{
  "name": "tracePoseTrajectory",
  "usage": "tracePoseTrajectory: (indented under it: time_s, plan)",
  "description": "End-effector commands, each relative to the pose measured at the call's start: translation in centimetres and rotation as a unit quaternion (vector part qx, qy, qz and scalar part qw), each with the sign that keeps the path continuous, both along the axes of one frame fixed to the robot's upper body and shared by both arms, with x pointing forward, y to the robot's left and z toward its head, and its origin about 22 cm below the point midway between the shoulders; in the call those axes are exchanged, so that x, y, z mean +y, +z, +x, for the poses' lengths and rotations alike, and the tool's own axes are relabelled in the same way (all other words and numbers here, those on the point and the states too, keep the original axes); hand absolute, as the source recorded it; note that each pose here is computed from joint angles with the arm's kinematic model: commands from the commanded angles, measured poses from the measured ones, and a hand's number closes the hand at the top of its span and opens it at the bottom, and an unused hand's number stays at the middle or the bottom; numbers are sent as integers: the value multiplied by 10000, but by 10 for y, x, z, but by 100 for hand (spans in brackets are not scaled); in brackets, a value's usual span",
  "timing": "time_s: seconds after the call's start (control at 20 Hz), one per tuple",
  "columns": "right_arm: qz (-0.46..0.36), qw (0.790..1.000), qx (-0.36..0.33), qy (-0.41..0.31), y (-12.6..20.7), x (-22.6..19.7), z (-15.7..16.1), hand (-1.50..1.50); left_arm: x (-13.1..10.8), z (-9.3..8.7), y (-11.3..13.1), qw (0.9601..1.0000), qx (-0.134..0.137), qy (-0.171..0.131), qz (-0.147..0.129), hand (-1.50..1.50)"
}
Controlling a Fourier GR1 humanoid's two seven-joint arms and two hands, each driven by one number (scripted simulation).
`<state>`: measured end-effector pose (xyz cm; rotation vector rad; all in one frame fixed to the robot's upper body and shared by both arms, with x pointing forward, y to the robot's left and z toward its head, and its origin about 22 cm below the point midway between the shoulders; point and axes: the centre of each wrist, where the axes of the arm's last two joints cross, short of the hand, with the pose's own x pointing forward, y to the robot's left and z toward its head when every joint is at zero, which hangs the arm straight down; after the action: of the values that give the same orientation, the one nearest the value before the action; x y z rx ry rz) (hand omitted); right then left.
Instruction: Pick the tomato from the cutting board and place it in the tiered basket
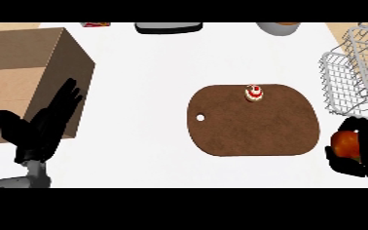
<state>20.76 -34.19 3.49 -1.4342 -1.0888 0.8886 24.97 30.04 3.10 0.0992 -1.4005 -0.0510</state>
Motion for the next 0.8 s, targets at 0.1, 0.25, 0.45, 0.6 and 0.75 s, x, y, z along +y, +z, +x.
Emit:
tracePoseTrajectory:
  time_s: [0.1,0.25,0.45,0.6,0.75]
  plan:
    - [771,9863,-1173,864,51,-29,16,150,0,-4,-5,9999,47,46,-87,0]
    - [1107,9766,-1344,1264,68,-46,15,150,6,-5,-5,9999,79,128,-35,0]
    - [1613,9618,-1328,1767,94,-80,16,150,7,-4,-1,9999,-31,106,-38,0]
    - [1966,9475,-1325,2148,121,-114,13,150,5,-6,-3,10000,1,79,12,0]
    - [2291,9305,-1319,2535,150,-153,5,150,5,-8,-1,10000,2,23,14,0]
